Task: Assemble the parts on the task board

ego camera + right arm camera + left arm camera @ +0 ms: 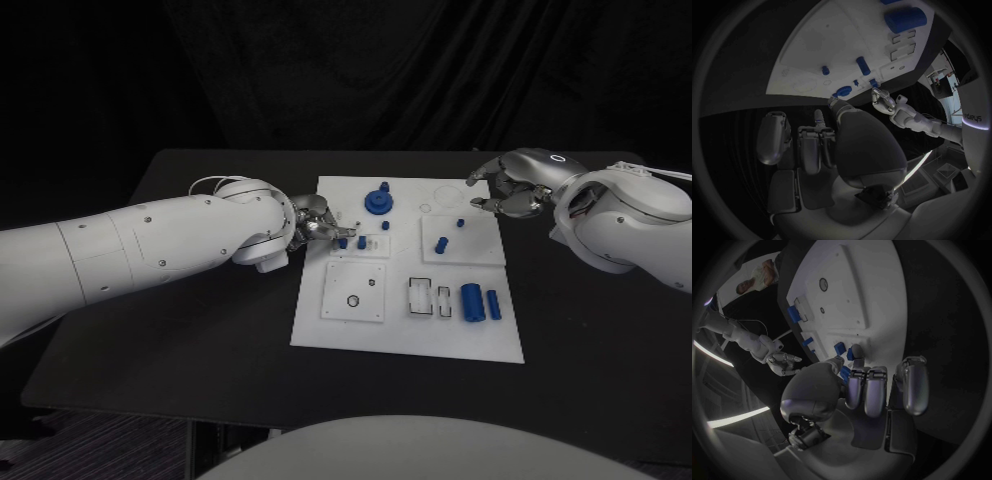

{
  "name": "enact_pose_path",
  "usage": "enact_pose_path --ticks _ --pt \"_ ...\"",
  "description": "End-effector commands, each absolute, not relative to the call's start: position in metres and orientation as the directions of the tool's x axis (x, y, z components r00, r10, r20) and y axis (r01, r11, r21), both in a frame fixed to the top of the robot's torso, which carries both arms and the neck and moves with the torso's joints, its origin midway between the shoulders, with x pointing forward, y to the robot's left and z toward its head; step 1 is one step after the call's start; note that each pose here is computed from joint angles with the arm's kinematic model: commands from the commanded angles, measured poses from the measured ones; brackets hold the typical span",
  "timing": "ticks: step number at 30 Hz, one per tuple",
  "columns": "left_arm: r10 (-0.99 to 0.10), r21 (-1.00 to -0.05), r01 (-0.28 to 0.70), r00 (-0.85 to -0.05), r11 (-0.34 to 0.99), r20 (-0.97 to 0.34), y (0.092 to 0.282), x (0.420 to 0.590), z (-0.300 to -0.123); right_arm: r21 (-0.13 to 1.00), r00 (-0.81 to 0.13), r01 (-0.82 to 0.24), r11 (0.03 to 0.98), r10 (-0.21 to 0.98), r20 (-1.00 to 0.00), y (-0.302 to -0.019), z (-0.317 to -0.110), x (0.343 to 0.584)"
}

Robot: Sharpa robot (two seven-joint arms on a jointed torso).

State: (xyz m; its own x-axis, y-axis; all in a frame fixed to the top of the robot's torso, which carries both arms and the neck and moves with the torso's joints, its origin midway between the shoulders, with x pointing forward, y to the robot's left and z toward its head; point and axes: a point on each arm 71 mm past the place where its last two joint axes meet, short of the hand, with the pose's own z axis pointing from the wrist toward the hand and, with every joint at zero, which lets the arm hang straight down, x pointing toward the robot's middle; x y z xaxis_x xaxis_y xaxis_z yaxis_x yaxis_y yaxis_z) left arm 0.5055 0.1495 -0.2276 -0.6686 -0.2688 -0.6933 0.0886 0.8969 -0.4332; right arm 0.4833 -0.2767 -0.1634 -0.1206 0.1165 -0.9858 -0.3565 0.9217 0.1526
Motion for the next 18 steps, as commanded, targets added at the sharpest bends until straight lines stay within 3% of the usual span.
enact_pose_path --ticks 1,18 --pt "-0.250 -0.415 0.076 -0.695 0.907 -0.675 0.1528 0.5019 -0.2362 0.149 -0.126 -0.343 0.927 0.112 -0.986 -0.2777 -0.1648 0.4831" --pt "-0.262 -0.422 0.073 -0.685 0.904 -0.680 0.1570 0.5028 -0.2355 0.148 -0.128 -0.341 0.928 0.110 -0.986 -0.2783 -0.1651 0.4833"
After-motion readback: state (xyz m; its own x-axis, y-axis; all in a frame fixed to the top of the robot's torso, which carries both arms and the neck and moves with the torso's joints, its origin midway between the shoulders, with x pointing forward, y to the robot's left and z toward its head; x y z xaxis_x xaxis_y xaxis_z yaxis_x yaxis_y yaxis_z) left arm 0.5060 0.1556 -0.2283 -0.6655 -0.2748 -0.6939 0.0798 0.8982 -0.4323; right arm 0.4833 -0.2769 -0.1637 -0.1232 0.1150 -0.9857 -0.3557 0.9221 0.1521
